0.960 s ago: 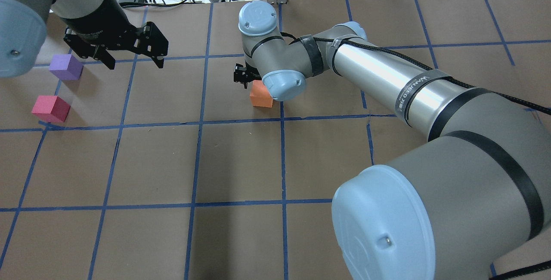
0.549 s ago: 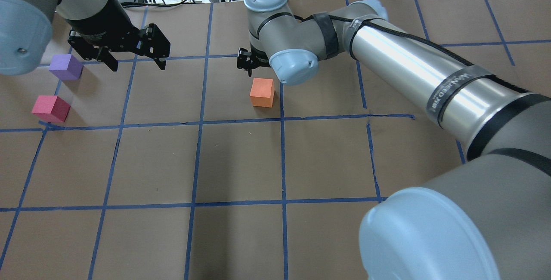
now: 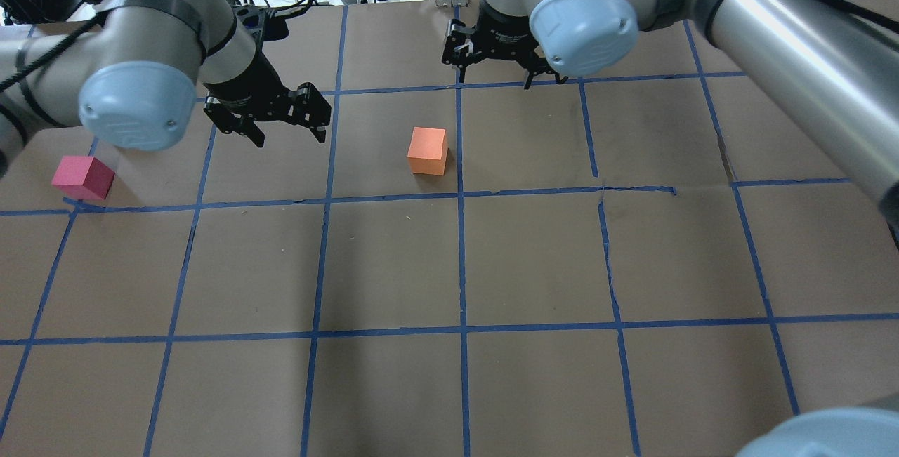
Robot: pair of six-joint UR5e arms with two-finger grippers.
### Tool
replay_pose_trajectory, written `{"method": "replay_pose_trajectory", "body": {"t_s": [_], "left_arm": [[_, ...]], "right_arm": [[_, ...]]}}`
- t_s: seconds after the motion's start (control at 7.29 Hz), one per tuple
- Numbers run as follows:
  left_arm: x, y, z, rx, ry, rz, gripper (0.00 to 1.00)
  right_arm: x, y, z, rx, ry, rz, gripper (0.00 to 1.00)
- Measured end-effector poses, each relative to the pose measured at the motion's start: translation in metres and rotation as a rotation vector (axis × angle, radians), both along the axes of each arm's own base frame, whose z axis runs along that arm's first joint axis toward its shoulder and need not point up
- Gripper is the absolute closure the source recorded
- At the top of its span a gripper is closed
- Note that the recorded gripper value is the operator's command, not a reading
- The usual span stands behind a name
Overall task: Arrange blocks in a line
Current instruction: 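Move the left gripper over the orange cube while the right gripper withdraws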
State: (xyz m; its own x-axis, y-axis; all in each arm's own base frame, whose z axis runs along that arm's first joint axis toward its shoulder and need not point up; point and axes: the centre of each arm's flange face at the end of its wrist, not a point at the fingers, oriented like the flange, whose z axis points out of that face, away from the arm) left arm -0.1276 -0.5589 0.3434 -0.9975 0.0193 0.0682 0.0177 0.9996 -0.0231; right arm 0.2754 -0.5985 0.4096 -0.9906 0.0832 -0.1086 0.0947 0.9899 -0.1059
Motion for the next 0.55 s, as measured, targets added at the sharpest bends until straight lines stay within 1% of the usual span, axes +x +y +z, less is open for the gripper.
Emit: {"method": "replay_pose_trajectory", "body": {"t_s": [0.14, 0.27, 0.41, 0.55], "left_arm": [[0.001, -0.014, -0.033, -0.003, -0.030, 0.006, 0.00], [-0.012, -0.025, -0.055, -0.004, -0.043, 0.040, 0.00], [-0.043, -0.034, -0.062, -0.018, -0.046, 0.074, 0.00], [-0.087, -0.043, -0.060, -0.042, -0.042, 0.065, 0.00]], "right_arm": [[-0.034, 0.004, 0.018, 0.009, 0.009, 0.015, 0.00], [-0.064, 0.012, 0.036, 0.023, 0.020, 0.044, 0.00], [-0.090, 0.021, 0.050, 0.044, 0.028, 0.074, 0.00], [-0.111, 0.026, 0.051, 0.078, 0.031, 0.090, 0.00]]}}
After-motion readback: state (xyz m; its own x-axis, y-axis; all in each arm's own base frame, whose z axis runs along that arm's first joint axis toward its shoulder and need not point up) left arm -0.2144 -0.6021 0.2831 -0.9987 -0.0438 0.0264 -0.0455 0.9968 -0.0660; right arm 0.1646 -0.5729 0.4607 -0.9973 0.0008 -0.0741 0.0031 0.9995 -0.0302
